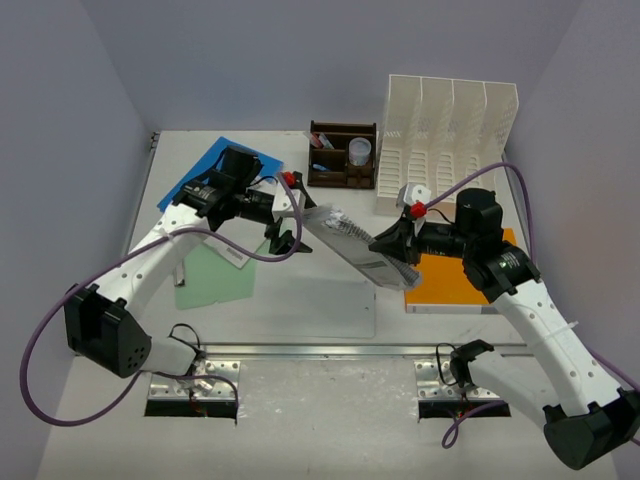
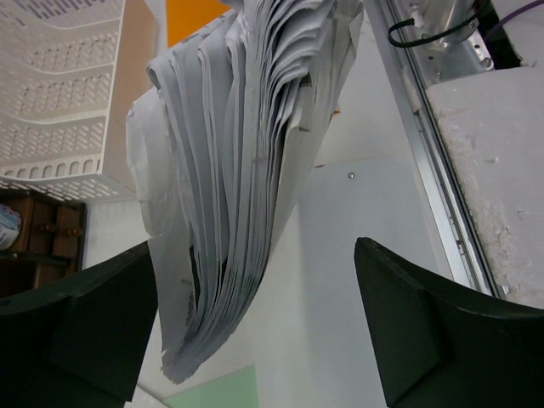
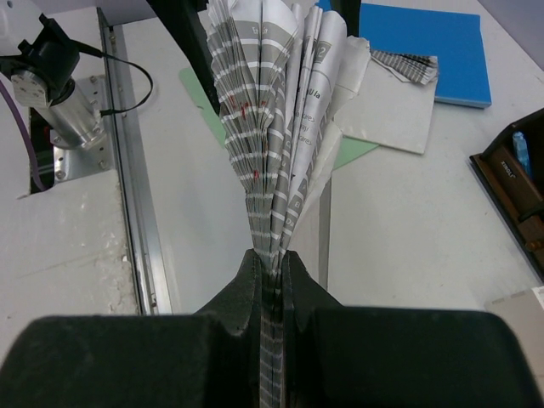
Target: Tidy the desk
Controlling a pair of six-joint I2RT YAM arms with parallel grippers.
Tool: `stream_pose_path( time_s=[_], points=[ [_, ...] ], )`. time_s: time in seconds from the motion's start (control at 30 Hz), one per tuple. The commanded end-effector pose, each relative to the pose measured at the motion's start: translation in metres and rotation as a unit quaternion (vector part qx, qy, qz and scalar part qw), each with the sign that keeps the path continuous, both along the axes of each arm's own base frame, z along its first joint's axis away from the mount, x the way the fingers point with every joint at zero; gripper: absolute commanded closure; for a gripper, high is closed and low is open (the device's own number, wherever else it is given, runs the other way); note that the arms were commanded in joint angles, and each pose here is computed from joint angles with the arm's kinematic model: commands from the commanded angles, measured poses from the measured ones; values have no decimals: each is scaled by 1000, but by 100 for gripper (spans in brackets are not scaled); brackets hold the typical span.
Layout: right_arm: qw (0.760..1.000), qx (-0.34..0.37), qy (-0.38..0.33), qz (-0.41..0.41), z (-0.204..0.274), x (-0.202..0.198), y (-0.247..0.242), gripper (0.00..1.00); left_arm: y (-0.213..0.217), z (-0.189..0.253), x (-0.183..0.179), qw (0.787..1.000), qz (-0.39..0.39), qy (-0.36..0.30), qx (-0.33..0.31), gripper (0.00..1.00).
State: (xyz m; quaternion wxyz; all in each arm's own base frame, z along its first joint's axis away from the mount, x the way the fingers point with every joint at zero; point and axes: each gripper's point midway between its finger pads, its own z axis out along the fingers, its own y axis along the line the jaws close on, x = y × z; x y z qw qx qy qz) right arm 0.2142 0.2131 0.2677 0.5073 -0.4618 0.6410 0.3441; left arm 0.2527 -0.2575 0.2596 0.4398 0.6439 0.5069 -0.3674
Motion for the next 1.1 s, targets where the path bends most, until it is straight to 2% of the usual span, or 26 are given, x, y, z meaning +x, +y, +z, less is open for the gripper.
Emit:
stream_pose_path(
  time_s=[0.0, 0.03, 0.17, 0.27, 0.3, 0.37, 0.43, 0.47, 0.5, 0.53, 0.57, 0.63, 0.7, 0.77, 0.83, 0.9, 0.97, 1.0, 1.07],
  points=[
    [990, 50, -126, 25, 69, 4, 7, 100, -22, 22, 5, 999, -24, -16, -24, 24],
    [990, 50, -129, 22, 70, 5, 7, 100, -25, 29, 6, 999, -25, -13, -29, 33],
    [988, 52, -146, -17, 72, 18, 1, 100, -33, 38, 4, 999, -26, 18, -34, 56],
    [985, 55, -149, -66, 73, 35, -6, 100, -35, 42, 1, 998, -21, 39, -35, 91],
    [982, 58, -140, -109, 73, 48, -13, 92, -37, 44, 0, 998, -16, 41, -36, 100],
    [972, 69, -132, -184, 77, 70, -26, 69, -37, 51, 3, 996, 19, 73, -39, 100],
    [951, 77, -134, -269, 84, 94, -46, 40, -38, 60, 10, 993, 54, 93, -45, 100],
    [939, 85, -132, -306, 89, 102, -56, 30, -39, 66, 16, 990, 80, 106, -49, 100],
    [917, 85, -134, -366, 91, 115, -75, 20, -39, 80, 31, 982, 132, 122, -62, 100],
    [906, 93, -144, -387, 99, 120, -83, 17, -38, 94, 46, 975, 172, 120, -67, 100],
    [894, 96, -152, -410, 104, 124, -92, 16, -40, 90, 51, 970, 185, 145, -65, 100],
    [869, 97, -175, -452, 113, 130, -115, 16, -41, 127, 76, 947, 256, 176, -82, 100],
    [855, 88, -197, -472, 119, 133, -129, 17, -47, 142, 87, 928, 282, 227, -92, 100],
    [849, 73, -222, -473, 122, 132, -139, 19, -53, 154, 98, 897, 316, 288, -113, 100],
    [853, 55, -257, -452, 122, 126, -138, 21, -57, 162, 110, 870, 346, 324, -135, 100],
    [871, 25, -292, -396, 108, 115, -124, 23, -57, 165, 125, 841, 383, 344, -163, 100],
    [880, 17, -297, -371, 100, 104, -119, 23, -55, 169, 129, 814, 407, 370, -186, 100],
    [894, 11, -299, -333, 92, 93, -108, 23, -54, 169, 132, 790, 426, 393, -200, 100],
    [909, 12, -305, -285, 87, 79, -94, 23, -54, 172, 135, 768, 440, 412, -217, 100]
  ],
)
